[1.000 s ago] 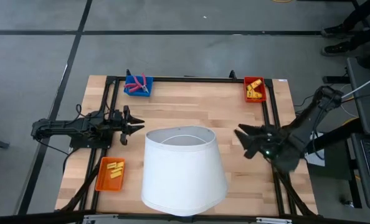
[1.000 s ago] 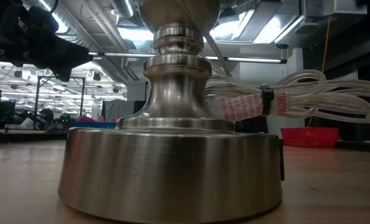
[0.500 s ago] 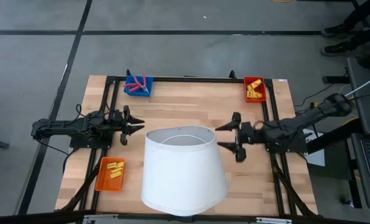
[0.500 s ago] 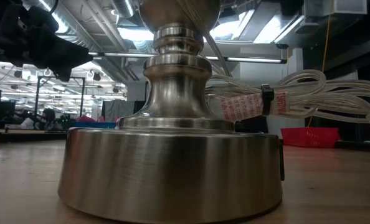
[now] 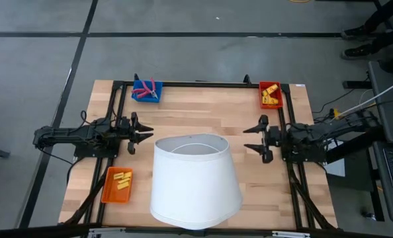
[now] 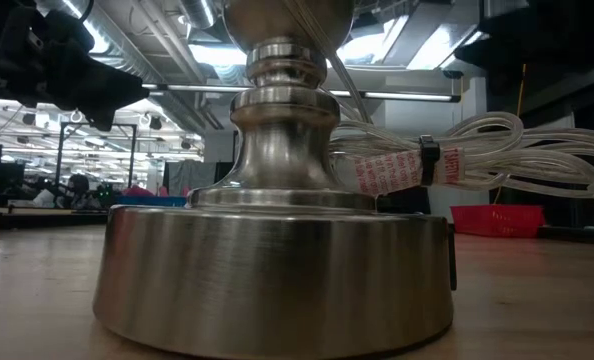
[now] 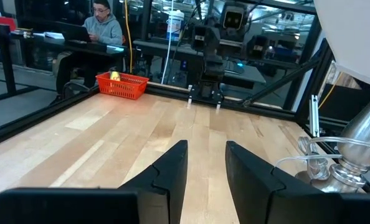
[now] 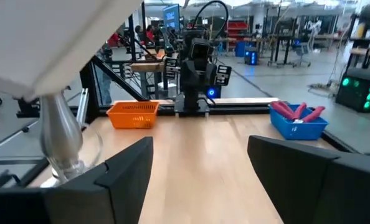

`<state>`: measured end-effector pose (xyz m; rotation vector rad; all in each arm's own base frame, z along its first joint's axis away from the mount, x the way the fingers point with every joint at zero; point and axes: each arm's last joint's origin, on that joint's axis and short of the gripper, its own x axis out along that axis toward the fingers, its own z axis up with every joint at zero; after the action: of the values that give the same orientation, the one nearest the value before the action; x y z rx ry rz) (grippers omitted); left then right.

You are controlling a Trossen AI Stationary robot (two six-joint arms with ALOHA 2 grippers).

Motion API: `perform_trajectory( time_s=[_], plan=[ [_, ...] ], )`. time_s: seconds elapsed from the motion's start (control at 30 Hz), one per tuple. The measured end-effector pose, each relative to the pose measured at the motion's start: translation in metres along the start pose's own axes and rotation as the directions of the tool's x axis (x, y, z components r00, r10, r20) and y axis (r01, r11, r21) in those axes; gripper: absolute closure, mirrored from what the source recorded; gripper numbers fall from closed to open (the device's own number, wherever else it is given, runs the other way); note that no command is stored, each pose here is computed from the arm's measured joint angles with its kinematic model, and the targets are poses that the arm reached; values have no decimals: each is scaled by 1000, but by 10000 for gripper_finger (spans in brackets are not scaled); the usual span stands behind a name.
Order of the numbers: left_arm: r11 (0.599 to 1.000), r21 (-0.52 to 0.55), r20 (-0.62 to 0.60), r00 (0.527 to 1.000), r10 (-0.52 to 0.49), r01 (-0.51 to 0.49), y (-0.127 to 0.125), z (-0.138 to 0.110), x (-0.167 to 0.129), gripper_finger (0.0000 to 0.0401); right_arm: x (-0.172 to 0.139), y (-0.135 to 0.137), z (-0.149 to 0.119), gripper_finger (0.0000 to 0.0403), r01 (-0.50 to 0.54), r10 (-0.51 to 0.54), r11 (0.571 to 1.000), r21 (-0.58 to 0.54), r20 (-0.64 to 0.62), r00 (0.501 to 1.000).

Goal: Pick & Place School Supplies
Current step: Return to Home Position

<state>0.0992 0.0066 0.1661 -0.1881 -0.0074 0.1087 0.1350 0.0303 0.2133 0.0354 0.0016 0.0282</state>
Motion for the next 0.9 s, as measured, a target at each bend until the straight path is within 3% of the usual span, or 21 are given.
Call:
perform_trajectory(
  time_s=[0.2,0.37,0.9],
  plan=[
    [1000,0,0,1000,0,0,0,0,0,300,-17,-13,-25,135,46,-45,998,-42,24,999],
    [1000,0,0,1000,0,0,0,0,0,301,-26,-20,-45,135,10,-10,999,-40,-20,1000],
    [1000,0,0,1000,0,0,0,0,0,301,-39,-26,-42,135,-62,64,997,-44,30,998]
  ],
)
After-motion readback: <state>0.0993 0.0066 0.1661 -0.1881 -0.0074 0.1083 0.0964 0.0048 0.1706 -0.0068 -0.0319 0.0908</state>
